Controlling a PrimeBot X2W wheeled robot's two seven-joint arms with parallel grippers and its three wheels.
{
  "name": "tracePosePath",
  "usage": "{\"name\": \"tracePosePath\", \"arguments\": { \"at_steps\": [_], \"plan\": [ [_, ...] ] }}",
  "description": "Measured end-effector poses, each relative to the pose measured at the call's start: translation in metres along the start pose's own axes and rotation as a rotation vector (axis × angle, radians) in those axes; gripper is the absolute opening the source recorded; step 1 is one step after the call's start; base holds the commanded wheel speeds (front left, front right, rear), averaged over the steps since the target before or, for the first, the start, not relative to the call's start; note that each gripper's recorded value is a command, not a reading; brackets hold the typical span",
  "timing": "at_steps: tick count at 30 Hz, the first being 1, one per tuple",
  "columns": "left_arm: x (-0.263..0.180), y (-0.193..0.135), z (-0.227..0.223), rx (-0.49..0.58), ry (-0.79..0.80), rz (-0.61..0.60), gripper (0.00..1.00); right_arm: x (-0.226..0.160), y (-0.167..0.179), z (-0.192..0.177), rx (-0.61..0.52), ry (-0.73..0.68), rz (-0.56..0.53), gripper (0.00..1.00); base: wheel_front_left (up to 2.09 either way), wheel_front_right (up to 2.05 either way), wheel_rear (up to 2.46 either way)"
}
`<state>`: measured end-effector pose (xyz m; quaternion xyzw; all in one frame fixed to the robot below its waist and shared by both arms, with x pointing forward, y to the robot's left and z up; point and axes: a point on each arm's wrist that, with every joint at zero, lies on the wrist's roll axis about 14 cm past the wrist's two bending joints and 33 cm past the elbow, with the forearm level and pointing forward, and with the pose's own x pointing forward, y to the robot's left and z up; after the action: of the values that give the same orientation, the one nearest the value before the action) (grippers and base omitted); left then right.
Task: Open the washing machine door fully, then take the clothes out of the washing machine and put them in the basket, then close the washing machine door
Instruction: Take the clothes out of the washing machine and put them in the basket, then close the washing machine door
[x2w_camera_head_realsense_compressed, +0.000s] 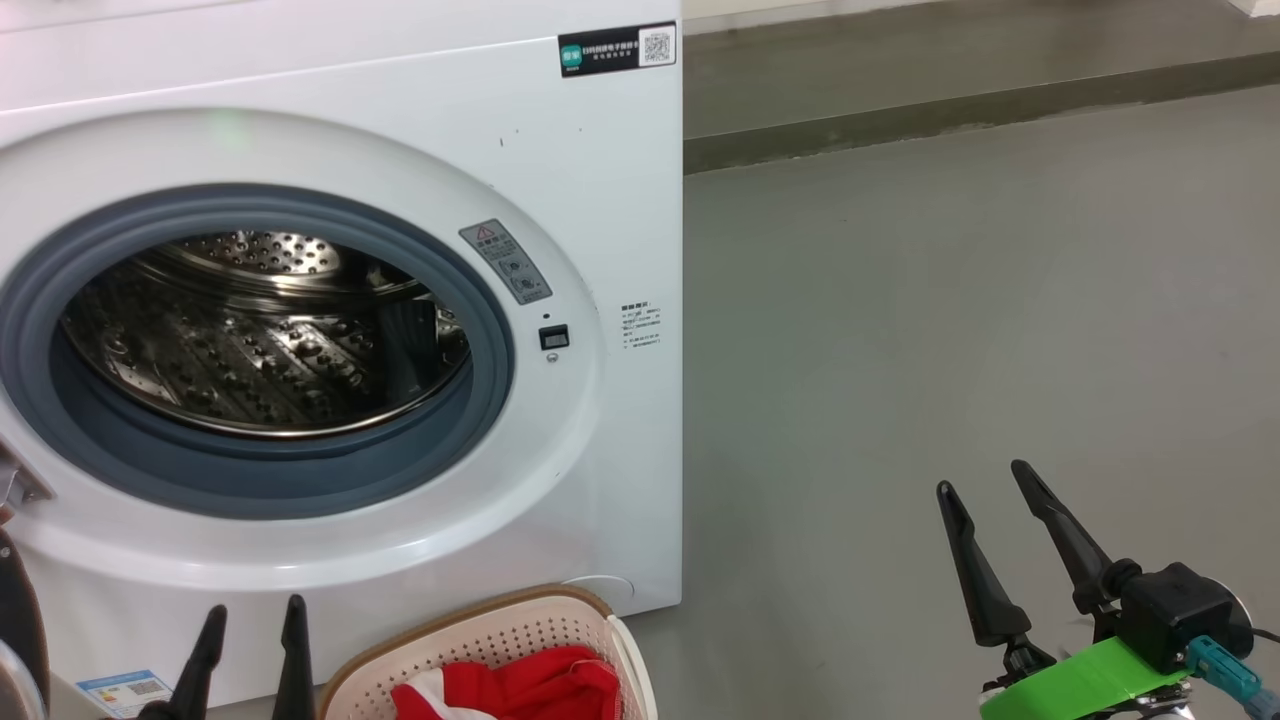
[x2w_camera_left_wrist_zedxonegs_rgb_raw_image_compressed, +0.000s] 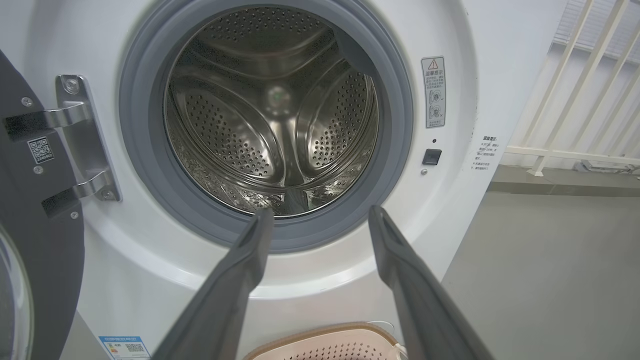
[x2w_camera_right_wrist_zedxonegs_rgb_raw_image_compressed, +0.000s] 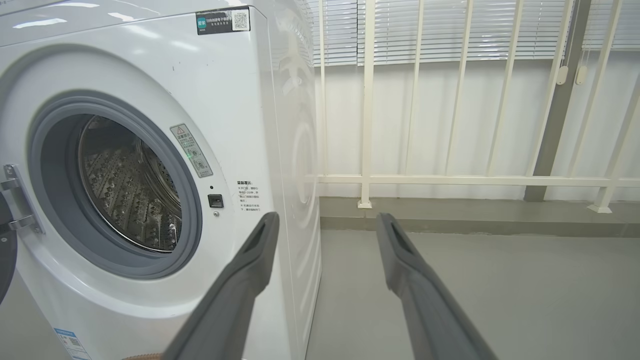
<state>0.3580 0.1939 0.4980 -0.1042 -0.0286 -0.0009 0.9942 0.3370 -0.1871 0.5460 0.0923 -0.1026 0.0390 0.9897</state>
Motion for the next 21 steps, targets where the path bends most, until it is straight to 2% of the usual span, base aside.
{"name": "tracePosePath", "arguments": {
  "at_steps": [14,21],
  "plan": [
    [0.0006,0.0003,0.0078,0.002,-0.025,0.001,1.0,0.0003,0.0007,-0.0008,0.002,0.002,0.001,1.0,-0.01,0.01,0.0],
    [0.0009,-0.0005,0.0094,0.01,-0.03,-0.001,1.0,-0.0007,-0.0001,-0.0007,0.002,0.002,-0.003,1.0,-0.66,0.66,0.0]
  ]
}}
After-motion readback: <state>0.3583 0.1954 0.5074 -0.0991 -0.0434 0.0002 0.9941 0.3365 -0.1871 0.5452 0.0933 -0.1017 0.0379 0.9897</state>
